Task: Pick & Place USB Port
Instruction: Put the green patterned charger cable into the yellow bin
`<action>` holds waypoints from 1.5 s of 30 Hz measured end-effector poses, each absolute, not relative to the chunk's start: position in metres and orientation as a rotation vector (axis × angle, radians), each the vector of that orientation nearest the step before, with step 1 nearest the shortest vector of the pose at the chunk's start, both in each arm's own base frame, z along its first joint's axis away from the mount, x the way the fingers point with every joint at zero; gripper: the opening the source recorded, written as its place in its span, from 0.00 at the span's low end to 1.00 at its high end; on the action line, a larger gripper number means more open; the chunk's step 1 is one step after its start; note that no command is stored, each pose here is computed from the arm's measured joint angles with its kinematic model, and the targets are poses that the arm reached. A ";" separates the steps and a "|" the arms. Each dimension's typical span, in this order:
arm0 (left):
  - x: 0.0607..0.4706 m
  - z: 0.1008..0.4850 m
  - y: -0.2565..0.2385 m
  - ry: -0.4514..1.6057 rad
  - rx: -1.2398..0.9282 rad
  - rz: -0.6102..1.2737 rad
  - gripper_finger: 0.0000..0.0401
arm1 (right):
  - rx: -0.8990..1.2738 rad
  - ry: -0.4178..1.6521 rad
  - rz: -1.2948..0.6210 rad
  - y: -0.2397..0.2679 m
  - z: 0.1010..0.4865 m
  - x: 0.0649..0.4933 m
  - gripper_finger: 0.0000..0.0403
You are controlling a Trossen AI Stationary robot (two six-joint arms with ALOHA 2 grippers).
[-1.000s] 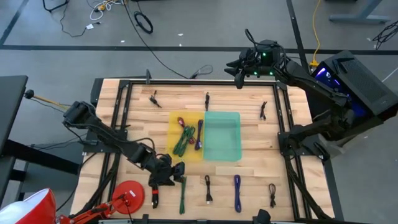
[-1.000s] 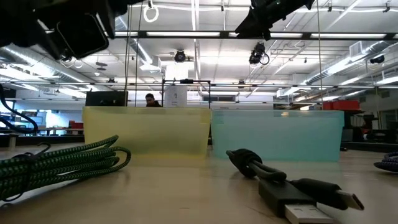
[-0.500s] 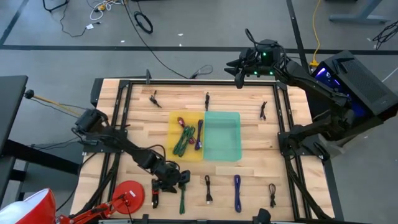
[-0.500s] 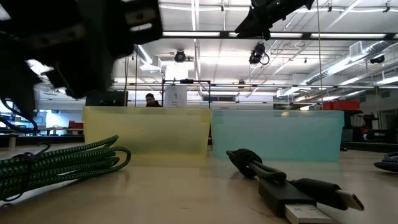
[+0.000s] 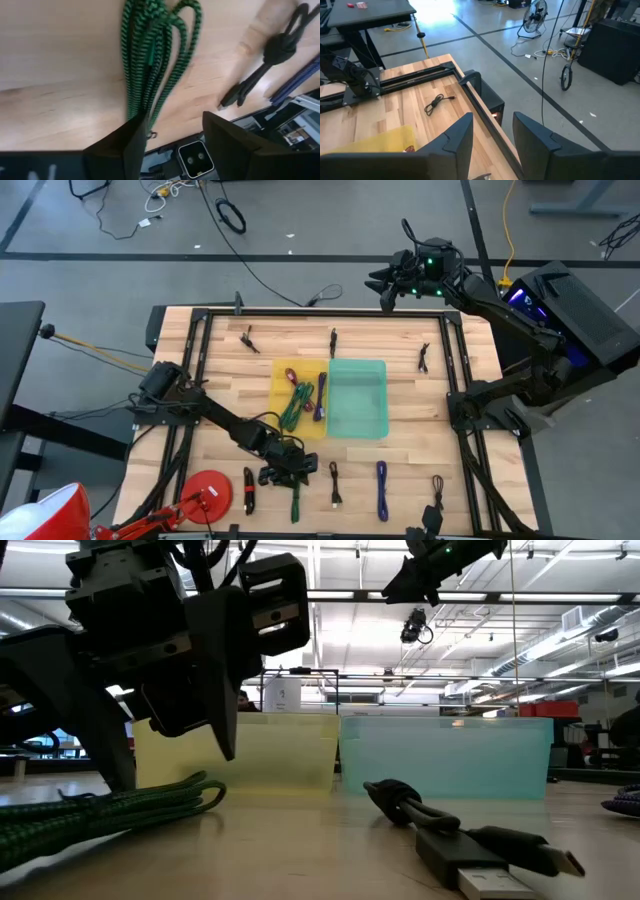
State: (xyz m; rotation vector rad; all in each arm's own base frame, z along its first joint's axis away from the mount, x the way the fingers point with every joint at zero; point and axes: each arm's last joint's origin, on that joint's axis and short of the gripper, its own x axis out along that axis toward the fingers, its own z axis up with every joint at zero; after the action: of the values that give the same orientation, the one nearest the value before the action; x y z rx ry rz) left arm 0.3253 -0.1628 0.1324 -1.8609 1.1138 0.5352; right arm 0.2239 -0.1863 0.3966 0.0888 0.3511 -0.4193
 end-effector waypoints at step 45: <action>0.324 0.115 -0.163 1.275 -1.716 0.461 0.45 | 0.137 0.391 -0.424 -0.191 0.392 0.217 0.35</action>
State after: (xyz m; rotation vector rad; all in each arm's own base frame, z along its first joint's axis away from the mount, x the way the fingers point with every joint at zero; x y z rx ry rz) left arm 0.3239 -0.1632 0.1148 -1.7158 1.2752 0.4611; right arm 0.2167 -0.1913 0.3919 0.1369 0.3909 -0.4236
